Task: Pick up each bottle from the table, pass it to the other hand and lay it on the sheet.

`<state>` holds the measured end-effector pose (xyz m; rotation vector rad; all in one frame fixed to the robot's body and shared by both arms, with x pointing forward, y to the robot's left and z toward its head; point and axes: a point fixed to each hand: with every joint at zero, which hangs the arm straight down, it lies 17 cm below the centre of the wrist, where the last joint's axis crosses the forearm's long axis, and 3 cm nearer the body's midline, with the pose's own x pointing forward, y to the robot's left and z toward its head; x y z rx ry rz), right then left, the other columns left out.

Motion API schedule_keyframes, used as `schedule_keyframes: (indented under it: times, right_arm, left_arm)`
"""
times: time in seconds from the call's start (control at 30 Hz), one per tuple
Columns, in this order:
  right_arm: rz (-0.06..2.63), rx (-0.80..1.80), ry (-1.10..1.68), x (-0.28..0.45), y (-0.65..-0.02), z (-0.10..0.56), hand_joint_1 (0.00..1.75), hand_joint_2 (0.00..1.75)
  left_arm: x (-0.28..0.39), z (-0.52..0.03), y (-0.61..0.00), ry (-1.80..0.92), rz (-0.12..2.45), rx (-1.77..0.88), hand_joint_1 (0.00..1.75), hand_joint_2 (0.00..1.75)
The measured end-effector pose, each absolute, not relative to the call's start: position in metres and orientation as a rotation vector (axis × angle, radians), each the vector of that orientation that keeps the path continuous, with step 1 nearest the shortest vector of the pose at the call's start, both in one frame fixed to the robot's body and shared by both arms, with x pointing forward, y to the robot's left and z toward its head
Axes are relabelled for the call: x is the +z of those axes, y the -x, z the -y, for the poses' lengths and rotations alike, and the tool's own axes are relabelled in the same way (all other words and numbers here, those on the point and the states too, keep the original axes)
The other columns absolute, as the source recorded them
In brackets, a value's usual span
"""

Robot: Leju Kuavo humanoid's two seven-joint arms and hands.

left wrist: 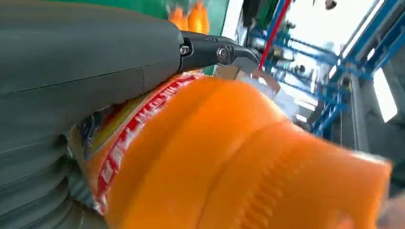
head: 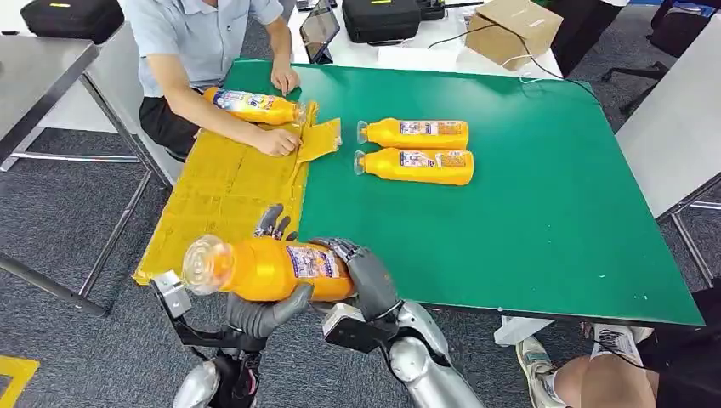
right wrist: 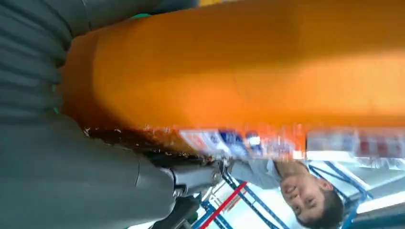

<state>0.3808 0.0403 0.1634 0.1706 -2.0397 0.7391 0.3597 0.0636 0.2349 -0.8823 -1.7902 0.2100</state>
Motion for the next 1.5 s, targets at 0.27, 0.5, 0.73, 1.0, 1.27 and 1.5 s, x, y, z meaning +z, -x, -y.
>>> schedule_keyframes:
  times: [0.27, 0.5, 0.73, 1.0, 1.27, 1.5]
  right_arm:
    - [1.995, 0.768, -0.218, 0.148, -0.383, -0.049, 0.12, 1.75]
    - [1.981, 0.812, -0.264, 0.145, -0.380, -0.061, 0.00, 0.00]
    - [2.004, 0.821, -0.230, 0.149, -0.383, -0.062, 0.00, 0.00]
    - [2.134, 0.715, -0.070, 0.170, -0.385, -0.041, 0.00, 0.00]
    - [2.179, 0.555, 0.033, 0.182, -0.396, -0.006, 0.00, 0.00]
    - [2.190, 0.211, 0.225, 0.204, -0.418, 0.061, 0.00, 0.00]
  left_arm:
    - [0.231, -0.065, -0.364, 0.918, 1.749, 0.233, 1.75, 1.75]
    - [0.228, -0.064, -0.369, 0.926, 1.734, 0.233, 1.75, 1.75]
    - [0.221, -0.065, -0.377, 0.862, 1.733, 0.233, 1.75, 1.75]
    - [0.207, -0.102, -0.414, 0.521, 1.779, 0.216, 1.75, 1.75]
    - [0.217, -0.165, -0.459, -0.041, 1.926, 0.026, 1.75, 1.75]
    - [0.223, -0.183, -0.492, -0.420, 1.926, -0.209, 1.75, 1.75]
